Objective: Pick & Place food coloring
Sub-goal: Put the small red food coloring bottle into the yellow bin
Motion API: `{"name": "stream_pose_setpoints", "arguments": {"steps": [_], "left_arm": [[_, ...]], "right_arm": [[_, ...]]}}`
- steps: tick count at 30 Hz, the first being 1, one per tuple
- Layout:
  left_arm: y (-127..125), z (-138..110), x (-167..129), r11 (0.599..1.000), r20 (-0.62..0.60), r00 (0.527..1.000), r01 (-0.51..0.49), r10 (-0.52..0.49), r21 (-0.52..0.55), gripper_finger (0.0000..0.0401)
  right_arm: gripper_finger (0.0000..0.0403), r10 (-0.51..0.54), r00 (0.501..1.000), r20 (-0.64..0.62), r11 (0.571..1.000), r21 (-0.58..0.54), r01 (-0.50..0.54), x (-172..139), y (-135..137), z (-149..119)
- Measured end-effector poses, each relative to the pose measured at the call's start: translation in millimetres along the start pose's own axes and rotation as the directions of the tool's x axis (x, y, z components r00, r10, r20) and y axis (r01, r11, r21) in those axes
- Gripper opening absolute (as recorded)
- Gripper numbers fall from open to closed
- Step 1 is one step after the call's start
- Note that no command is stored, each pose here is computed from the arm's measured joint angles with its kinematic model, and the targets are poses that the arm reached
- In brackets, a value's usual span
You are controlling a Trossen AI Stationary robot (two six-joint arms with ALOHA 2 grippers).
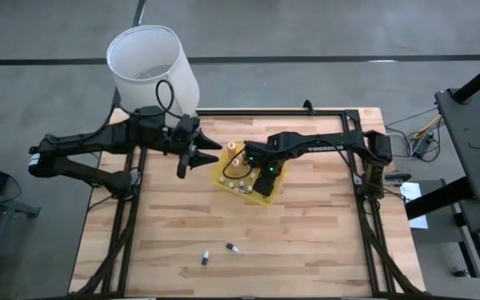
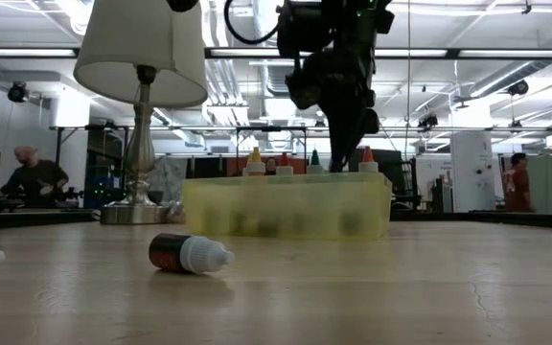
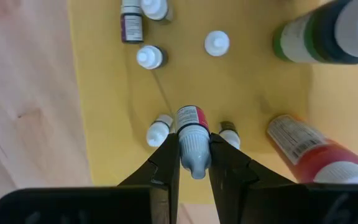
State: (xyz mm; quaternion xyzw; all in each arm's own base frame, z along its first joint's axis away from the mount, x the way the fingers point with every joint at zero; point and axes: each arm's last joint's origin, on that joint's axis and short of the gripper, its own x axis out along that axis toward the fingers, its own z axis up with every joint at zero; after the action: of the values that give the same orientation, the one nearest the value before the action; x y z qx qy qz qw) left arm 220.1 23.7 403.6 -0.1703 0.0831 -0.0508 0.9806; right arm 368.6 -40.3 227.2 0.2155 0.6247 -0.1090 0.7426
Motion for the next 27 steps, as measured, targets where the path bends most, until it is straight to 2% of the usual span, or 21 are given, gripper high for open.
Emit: {"name": "stream_pose_setpoints", "arguments": {"steps": [5, 14, 20, 27], "left_arm": [[-0.8, -4.5, -12.1, 0.998, -0.044, 0.997, -0.055, 0.057, 0.039, 0.0185], [-5.6, -2.1, -28.2, 0.993, 0.008, 0.998, -0.064, 0.064, 0.099, 0.0185], [-0.9, -20.1, -34.2, 0.993, 0.018, 0.997, -0.082, 0.080, 0.087, 0.0185], [6.6, -40.9, -32.0, 0.998, 0.125, 0.991, -0.052, 0.047, 0.040, 0.0185]], "right_arm": [[0.0054, -0.004, 1.000, -0.025, 1.000, 0.005, 0.004, 11.4, -1.6, 3.5], [0.0054, -0.001, 0.994, -0.109, 1.000, 0.016, 0.003, 41.7, -2.7, 8.6], [0.0054, -0.011, 0.995, -0.102, 1.000, 0.025, 0.013, 41.4, -3.0, 9.2], [0.0054, -0.032, 0.996, -0.085, 0.998, 0.059, 0.038, 40.1, -3.3, 11.0]]}}
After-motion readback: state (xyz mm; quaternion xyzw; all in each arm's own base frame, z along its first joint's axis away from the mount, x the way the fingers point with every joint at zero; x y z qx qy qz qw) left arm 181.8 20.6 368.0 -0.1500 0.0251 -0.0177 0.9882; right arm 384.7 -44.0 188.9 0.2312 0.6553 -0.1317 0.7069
